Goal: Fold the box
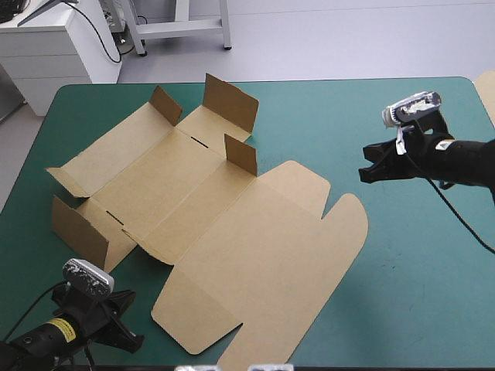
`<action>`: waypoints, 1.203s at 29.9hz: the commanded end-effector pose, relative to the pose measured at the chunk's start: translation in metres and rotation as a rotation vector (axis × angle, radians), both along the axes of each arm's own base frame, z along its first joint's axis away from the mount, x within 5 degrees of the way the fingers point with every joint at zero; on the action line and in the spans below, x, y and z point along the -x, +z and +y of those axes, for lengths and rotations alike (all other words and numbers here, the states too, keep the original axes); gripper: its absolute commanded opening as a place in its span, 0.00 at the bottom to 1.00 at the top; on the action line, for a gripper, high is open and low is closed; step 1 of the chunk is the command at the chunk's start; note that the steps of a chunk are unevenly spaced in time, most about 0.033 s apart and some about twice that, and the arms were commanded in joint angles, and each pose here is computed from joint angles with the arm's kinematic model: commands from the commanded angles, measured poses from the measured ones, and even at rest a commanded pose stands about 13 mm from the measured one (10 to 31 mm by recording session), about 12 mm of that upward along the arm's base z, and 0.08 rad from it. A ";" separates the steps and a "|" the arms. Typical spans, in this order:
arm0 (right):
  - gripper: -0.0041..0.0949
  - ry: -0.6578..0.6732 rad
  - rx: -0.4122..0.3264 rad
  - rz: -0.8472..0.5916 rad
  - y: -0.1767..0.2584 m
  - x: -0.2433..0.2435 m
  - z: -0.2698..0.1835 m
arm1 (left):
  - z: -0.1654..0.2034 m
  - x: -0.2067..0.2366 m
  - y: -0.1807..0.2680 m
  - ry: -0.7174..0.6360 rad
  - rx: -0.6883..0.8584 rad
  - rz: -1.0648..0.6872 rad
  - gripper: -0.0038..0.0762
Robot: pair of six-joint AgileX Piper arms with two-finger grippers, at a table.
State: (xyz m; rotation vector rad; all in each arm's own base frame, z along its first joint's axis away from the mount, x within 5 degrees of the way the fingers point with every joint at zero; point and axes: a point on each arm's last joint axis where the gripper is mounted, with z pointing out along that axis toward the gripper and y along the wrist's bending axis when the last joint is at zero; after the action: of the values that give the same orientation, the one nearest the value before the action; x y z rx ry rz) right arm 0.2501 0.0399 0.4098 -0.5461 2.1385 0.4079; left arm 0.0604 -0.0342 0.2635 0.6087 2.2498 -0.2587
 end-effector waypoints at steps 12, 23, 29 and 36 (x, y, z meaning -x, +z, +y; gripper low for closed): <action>0.02 0.218 -0.024 -0.030 0.016 -0.074 0.058 | -0.003 -0.004 0.013 0.006 0.053 -0.063 0.04; 0.03 0.352 0.061 -0.011 -0.010 -0.119 0.119 | -0.003 -0.004 0.013 0.006 0.053 -0.063 0.04; 0.25 0.416 0.087 -0.057 -0.015 -0.136 0.146 | -0.003 -0.004 0.013 0.006 0.053 -0.063 0.04; 0.71 0.424 0.059 -0.056 -0.015 -0.146 0.161 | -0.003 -0.004 0.013 0.006 0.053 -0.063 0.04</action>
State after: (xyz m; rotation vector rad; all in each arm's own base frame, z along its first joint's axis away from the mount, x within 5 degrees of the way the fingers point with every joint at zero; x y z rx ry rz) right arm 0.4077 0.2001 0.3574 -1.0769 2.0922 0.5411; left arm 0.0603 -0.0342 0.2635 0.6090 2.2507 -0.2586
